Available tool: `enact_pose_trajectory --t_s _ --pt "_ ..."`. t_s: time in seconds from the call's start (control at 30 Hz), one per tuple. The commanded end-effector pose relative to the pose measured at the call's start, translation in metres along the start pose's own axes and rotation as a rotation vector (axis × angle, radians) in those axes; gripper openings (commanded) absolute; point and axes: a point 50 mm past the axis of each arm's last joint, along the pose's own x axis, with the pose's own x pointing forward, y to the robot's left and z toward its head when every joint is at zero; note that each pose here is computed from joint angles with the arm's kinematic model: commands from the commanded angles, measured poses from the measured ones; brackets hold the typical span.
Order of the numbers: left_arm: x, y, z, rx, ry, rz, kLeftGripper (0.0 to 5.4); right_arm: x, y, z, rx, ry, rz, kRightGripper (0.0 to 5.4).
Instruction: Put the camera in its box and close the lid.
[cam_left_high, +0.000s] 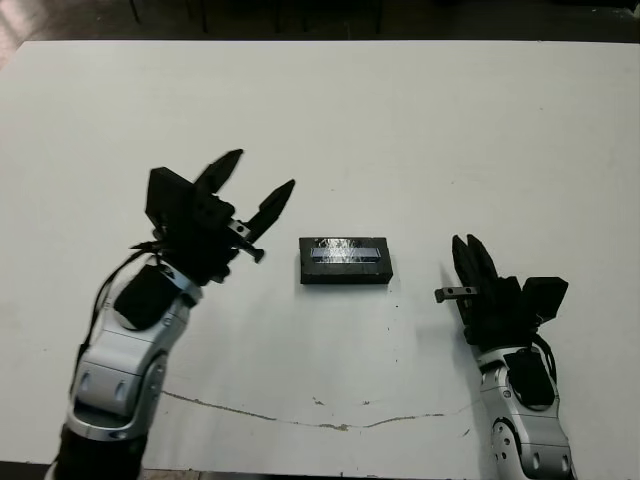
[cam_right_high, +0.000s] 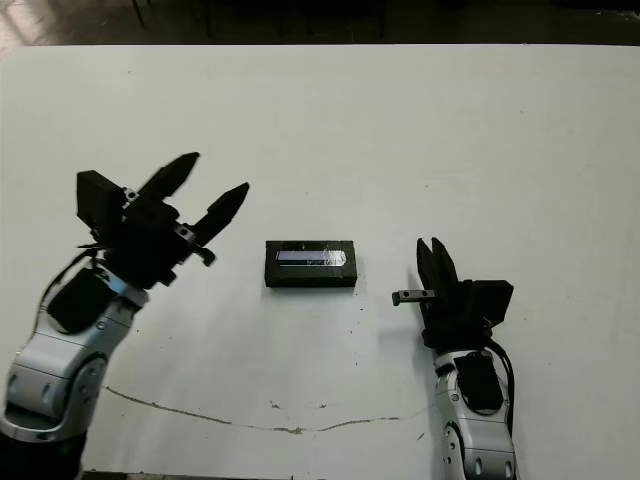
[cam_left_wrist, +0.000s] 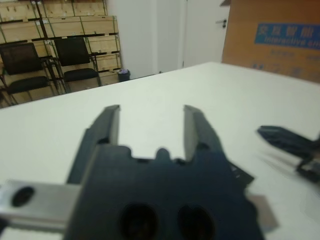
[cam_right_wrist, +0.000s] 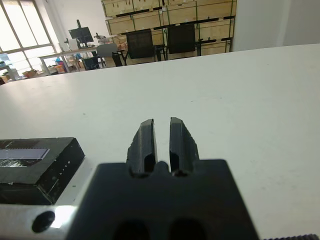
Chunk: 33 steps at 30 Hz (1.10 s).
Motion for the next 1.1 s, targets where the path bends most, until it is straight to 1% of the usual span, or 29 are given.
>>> enact_pose_trajectory --t_s 0.03,0.1,0.23,0.4,0.53,0.6,0.73,0.9,1.0,1.1 --pt "0.002 -0.013 -0.013 -0.051 0.063 0.018 1.3 -0.004 -0.003 -0.006 0.001 0.029 -0.014 0.0" --pt "0.005 -0.021 -0.019 -0.061 0.092 0.013 0.82 -0.004 -0.002 -0.006 -0.002 0.03 -0.017 0.0" --pt "0.009 -0.032 -0.027 -0.04 0.154 -0.006 0.01 -0.004 -0.002 -0.005 -0.005 0.034 -0.018 0.0" --pt "0.015 -0.042 -0.041 -0.038 0.239 -0.038 0.01 -0.003 -0.001 -0.006 -0.012 0.032 -0.022 0.0" --pt "0.016 -0.047 -0.054 -0.023 0.342 -0.048 0.01 -0.003 0.0 -0.005 -0.021 0.038 -0.023 0.0" --pt "0.015 -0.049 -0.062 -0.002 0.398 -0.054 0.01 -0.002 0.0 -0.004 -0.024 0.038 -0.021 0.0" --pt "0.011 -0.052 -0.075 -0.002 0.513 -0.069 0.01 -0.003 0.001 -0.004 -0.03 0.033 -0.023 0.0" --pt "0.004 -0.05 -0.09 -0.012 0.654 -0.125 0.01 -0.003 0.001 -0.005 -0.021 0.04 -0.027 0.0" --pt "-0.001 -0.047 -0.095 -0.021 0.692 -0.156 0.01 -0.003 0.001 -0.005 -0.02 0.039 -0.025 0.0" --pt "-0.004 -0.043 -0.089 -0.021 0.683 -0.177 0.01 -0.004 0.001 -0.005 -0.011 0.043 -0.024 0.0"
